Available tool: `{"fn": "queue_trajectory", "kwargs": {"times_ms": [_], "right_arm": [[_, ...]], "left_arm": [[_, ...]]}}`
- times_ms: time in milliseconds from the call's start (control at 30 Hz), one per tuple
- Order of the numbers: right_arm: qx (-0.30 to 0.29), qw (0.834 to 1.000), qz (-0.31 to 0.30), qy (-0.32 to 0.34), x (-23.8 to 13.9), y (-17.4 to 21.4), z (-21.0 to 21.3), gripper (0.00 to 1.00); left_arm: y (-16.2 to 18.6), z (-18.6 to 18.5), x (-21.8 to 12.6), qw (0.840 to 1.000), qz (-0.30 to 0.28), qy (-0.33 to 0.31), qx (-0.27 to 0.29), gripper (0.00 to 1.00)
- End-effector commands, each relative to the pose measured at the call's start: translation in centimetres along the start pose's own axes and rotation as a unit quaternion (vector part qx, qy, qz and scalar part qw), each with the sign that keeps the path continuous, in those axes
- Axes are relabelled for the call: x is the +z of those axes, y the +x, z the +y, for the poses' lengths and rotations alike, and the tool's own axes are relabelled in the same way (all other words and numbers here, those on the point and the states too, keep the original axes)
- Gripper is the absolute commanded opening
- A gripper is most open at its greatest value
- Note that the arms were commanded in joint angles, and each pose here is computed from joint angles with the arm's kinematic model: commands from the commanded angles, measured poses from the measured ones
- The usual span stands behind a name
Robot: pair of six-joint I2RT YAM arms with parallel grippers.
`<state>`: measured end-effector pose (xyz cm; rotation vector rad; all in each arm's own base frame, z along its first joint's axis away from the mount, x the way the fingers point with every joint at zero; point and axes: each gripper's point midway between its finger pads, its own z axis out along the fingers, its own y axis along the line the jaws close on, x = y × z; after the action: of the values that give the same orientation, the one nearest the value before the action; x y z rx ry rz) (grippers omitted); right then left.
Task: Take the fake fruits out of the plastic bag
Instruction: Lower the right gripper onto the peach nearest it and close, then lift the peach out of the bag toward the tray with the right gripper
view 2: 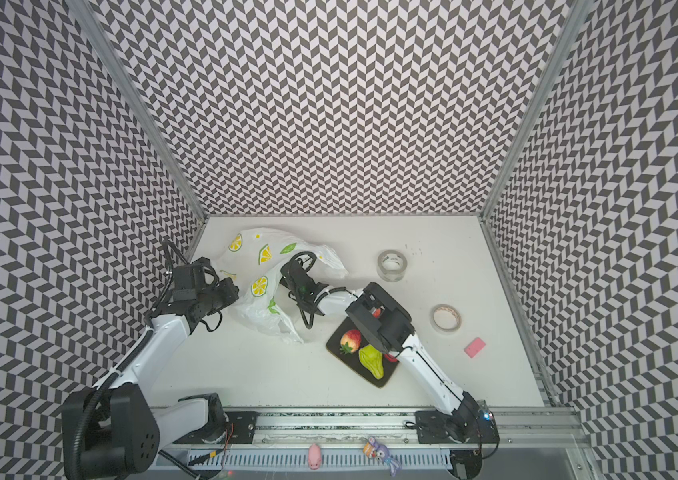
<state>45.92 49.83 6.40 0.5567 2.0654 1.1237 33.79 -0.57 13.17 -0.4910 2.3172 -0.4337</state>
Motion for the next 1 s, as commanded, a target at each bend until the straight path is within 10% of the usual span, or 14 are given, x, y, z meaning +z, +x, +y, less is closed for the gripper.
{"fn": "queue_trajectory", "kwargs": {"times_ms": [0,600,967], "right_arm": [[-0.002,0.999,-0.022,-0.045,-1.3,-1.3,3.1,0.0],[-0.091,0.982,0.065,-0.15,-13.0,0.8,6.0,0.0],[-0.221,0.943,0.197,-0.154,-18.3,5.0,3.7,0.0]], "left_arm": [[-0.2,-0.2,0.0,1.0,-0.008,0.007,0.004,0.04],[-1.4,-0.8,-0.2,0.999,-0.033,0.018,-0.019,0.0],[-2.0,-1.2,-0.4,0.999,-0.042,0.027,-0.019,0.0]]}}
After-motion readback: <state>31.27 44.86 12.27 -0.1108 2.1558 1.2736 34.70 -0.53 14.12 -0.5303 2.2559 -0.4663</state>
